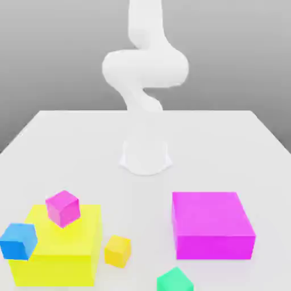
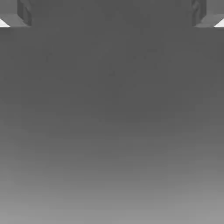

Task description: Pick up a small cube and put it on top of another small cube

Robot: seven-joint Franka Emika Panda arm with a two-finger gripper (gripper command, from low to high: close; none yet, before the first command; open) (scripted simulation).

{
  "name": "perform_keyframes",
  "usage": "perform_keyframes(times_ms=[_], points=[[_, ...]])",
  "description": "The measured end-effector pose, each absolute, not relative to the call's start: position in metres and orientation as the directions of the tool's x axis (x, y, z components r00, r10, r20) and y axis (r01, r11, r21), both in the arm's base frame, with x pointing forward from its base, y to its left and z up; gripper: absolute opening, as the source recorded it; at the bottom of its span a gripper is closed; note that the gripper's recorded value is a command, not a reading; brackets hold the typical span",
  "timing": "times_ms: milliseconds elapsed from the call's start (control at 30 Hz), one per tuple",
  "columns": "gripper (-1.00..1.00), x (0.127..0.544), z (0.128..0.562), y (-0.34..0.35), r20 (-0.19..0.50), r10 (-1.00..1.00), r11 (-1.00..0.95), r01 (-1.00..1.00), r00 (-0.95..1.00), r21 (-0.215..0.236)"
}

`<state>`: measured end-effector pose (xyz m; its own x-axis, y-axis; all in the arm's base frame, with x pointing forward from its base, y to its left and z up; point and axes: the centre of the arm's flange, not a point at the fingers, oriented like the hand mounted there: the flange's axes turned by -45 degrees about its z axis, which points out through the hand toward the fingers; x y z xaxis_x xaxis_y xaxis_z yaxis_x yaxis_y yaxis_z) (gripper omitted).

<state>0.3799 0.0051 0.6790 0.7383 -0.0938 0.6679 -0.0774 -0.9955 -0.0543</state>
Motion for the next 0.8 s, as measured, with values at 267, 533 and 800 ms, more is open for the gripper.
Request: perform_keyframes(times_ms=[267,533,800], points=[[0.00,0.468,0.557,0.019,0.478,-0.346,-0.937,-0.317,0.807,-0.144],[0.00,0.516,0.418,0.032,0.274,-0.572,-0.820,-0.554,0.773,-0.148],[0.00,0.522,0.272,0.047,0.084,-0.760,-0.650,-0.757,0.644,-0.071]])
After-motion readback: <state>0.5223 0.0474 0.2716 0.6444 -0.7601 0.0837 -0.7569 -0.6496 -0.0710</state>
